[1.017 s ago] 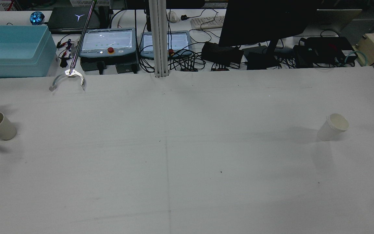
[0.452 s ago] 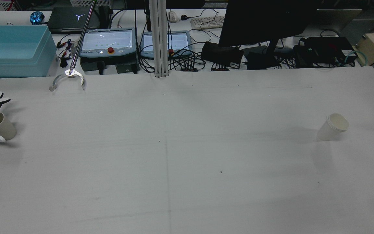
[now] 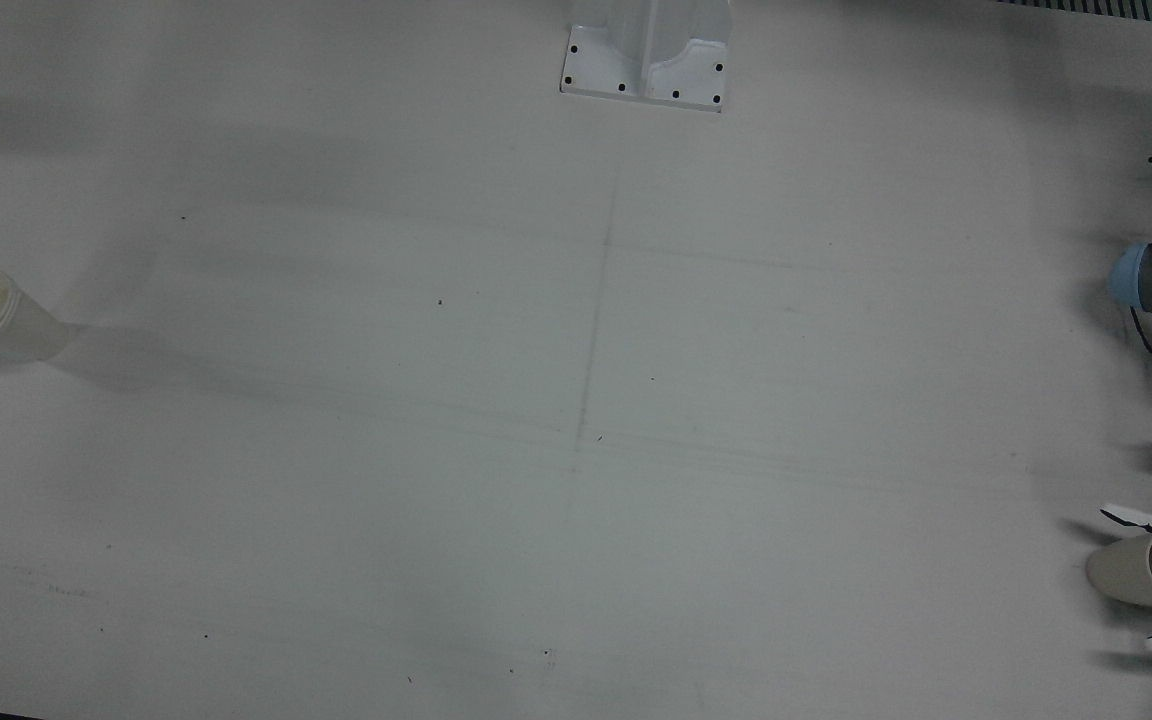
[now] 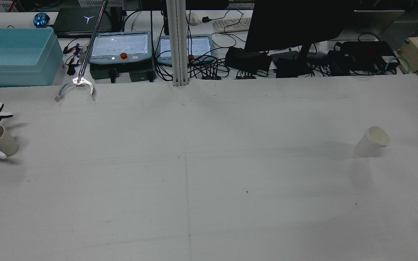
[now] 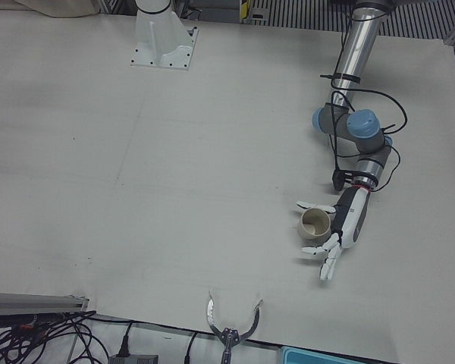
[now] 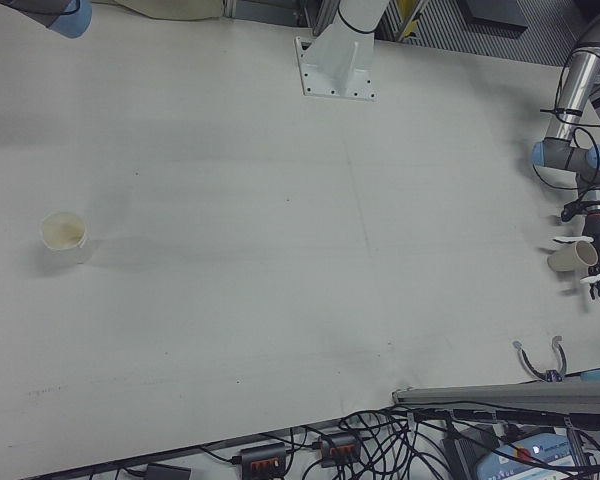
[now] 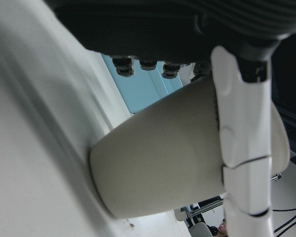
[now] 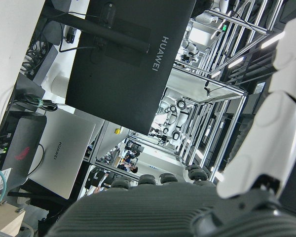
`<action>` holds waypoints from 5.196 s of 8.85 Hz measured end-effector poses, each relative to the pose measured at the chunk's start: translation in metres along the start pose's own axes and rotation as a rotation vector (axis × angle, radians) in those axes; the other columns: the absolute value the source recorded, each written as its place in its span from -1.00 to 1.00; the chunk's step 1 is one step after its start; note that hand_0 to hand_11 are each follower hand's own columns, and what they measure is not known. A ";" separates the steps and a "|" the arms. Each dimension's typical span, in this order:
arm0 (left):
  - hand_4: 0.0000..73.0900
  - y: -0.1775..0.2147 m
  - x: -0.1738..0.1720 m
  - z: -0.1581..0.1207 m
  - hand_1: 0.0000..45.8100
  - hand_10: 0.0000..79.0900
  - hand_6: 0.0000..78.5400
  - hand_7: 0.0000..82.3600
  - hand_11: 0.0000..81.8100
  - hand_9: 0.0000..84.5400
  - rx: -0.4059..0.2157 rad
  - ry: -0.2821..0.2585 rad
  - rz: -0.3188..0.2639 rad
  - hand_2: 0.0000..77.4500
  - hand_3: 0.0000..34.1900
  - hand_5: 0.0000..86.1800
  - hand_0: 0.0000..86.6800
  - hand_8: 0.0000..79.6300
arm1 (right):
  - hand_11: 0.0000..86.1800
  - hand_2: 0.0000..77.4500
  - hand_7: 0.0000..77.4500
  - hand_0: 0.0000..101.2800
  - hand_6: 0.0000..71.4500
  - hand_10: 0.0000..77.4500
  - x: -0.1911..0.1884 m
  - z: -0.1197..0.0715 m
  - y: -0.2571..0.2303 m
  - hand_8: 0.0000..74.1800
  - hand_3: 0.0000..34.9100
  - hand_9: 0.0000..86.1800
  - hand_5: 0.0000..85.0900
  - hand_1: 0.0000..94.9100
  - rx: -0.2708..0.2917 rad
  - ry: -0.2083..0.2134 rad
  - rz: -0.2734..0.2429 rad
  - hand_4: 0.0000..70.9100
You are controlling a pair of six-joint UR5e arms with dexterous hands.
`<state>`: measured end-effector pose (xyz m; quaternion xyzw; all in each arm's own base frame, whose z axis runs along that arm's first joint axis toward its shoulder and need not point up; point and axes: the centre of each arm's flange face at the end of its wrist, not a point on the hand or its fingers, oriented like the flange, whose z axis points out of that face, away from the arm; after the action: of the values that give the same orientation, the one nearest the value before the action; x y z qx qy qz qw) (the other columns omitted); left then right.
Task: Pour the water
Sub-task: 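Close the left hand around the beige paper cup, then move the right hand toward the other beige paper cup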
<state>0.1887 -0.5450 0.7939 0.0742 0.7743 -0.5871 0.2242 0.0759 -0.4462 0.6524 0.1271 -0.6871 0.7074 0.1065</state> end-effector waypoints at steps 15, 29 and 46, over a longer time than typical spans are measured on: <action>0.37 0.019 0.020 0.006 -0.26 -0.75 -0.56 -0.15 -0.61 -0.47 0.074 -0.019 -0.156 -0.10 -0.99 -0.11 0.48 -0.63 | -0.97 -0.66 -0.97 -0.11 -0.98 -0.99 -0.016 0.001 0.011 -0.99 -1.00 -0.97 -0.99 -0.74 -0.020 -0.034 0.008 -0.89; 0.36 0.062 0.183 0.027 -0.38 -0.79 -0.53 -0.10 -0.64 -0.45 0.028 0.018 -0.152 -0.06 -1.00 -0.11 0.32 -0.62 | -0.87 -0.63 -0.97 -0.11 -0.98 -0.94 0.059 -0.033 -0.062 -0.99 -1.00 -0.94 -0.99 -0.77 0.043 0.072 -0.176 -1.00; 0.37 0.056 0.208 -0.032 -0.38 -0.81 -0.53 -0.14 -0.64 -0.45 0.030 0.044 -0.179 -0.04 -0.99 -0.13 0.33 -0.62 | -0.81 -0.59 -0.97 -0.11 -0.98 -0.90 0.187 0.005 -0.066 -0.93 -1.00 -0.87 -0.99 -0.70 0.016 -0.071 -0.079 -1.00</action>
<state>0.0167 -0.5290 0.6613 0.0210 0.7737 -0.6145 0.1526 -0.0791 -0.4536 0.7753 0.1802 -0.6792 0.7031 0.1089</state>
